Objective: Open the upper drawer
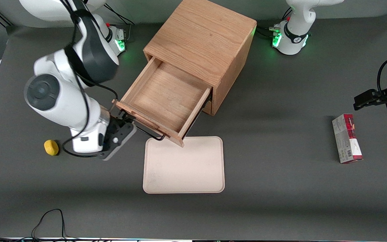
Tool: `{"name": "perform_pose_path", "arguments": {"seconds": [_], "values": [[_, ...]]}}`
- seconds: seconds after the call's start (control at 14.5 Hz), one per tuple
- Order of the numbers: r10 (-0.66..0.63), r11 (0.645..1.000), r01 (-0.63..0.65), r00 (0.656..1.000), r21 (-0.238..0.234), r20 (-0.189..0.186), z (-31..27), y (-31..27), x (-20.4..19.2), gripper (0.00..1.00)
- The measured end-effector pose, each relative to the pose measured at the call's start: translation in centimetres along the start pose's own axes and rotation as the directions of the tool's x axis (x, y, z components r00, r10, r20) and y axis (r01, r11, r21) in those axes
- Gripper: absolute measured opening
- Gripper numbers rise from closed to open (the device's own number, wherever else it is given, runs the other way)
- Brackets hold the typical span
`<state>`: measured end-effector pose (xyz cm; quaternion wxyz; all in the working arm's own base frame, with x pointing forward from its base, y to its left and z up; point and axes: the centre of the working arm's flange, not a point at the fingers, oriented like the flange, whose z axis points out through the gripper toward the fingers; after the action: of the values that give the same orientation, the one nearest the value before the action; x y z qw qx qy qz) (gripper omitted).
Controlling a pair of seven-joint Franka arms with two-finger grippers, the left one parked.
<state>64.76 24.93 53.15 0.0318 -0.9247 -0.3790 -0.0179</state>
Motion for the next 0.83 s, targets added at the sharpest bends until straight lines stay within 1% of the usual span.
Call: {"name": "perform_pose_path", "arguments": {"seconds": [0.07, 0.14, 0.21, 0.28, 0.34, 0.41, 0.48, 0.55, 0.83], "values": [[0.046, 0.999, -0.047, 0.999, -0.012, -0.014, -1.5, 0.7, -0.7, 1.00], [0.114, 0.993, -0.115, 0.993, -0.019, -0.021, -2.8, 1.4, -1.6, 1.00], [0.200, 0.979, -0.201, 0.980, -0.021, -0.017, -3.8, 2.1, -2.5, 1.00], [0.299, 0.954, -0.300, 0.954, -0.025, -0.012, -4.7, 2.9, -3.6, 1.00], [0.391, 0.920, -0.391, 0.920, -0.030, -0.003, -5.4, 3.9, -4.7, 1.00], [0.457, 0.889, -0.456, 0.889, -0.036, 0.013, -6.0, 4.8, -5.9, 1.00], [0.502, 0.864, -0.501, 0.864, -0.042, 0.035, -6.6, 5.8, -7.2, 1.00], [0.536, 0.844, -0.534, 0.843, -0.049, 0.046, -7.3, 6.8, -8.6, 1.00], [0.619, 0.784, -0.616, 0.785, -0.069, 0.023, -9.9, 10.3, -12.6, 1.00]]}}
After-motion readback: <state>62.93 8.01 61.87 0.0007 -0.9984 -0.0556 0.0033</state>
